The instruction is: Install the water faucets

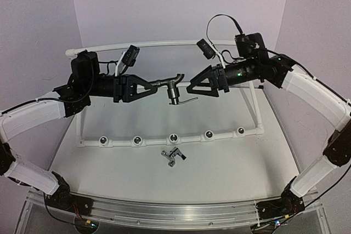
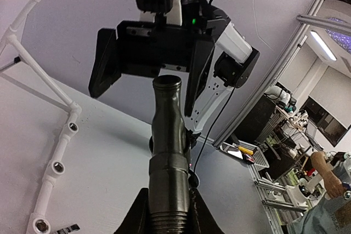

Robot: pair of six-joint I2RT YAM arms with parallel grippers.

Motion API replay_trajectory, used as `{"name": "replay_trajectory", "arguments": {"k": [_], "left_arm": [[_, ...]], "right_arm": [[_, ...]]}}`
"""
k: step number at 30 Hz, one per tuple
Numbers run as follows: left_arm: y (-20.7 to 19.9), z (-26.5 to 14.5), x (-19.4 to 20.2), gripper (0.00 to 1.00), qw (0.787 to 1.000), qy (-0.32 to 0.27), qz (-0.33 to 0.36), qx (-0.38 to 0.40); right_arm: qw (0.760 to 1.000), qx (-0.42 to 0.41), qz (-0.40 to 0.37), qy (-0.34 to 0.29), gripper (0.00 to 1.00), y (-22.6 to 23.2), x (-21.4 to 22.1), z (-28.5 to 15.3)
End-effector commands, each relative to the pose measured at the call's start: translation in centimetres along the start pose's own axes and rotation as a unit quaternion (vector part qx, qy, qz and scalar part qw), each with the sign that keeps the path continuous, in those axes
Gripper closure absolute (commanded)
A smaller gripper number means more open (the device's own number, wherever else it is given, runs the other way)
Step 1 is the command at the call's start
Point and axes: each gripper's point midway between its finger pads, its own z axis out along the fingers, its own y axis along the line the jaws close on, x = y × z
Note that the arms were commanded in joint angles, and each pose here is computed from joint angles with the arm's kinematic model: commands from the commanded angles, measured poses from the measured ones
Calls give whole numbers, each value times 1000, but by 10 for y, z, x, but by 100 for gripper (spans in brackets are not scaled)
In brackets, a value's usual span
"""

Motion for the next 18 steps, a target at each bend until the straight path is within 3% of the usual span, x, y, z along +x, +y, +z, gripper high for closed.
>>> {"name": "replay_trajectory", "arguments": {"k": [1, 6, 10, 14, 18], "left_arm": [[-6, -4, -20, 100, 998, -47, 49, -11], [-5, -5, -21, 100, 997, -61, 49, -12], [-3, -5, -20, 100, 997, -65, 48, -14], [-9, -8, -21, 100, 996, -72, 57, -11], [-9, -9, -19, 100, 996, -71, 59, -10]], "right_arm": [[994, -96, -34, -34, 13, 50, -37, 16], [991, -120, -40, -31, 19, 61, -45, 40], [991, -124, -29, -36, 36, 59, -50, 52], [990, -133, -3, -38, 41, 54, -52, 61], [989, -146, 11, -35, 54, 53, -48, 66]]}}
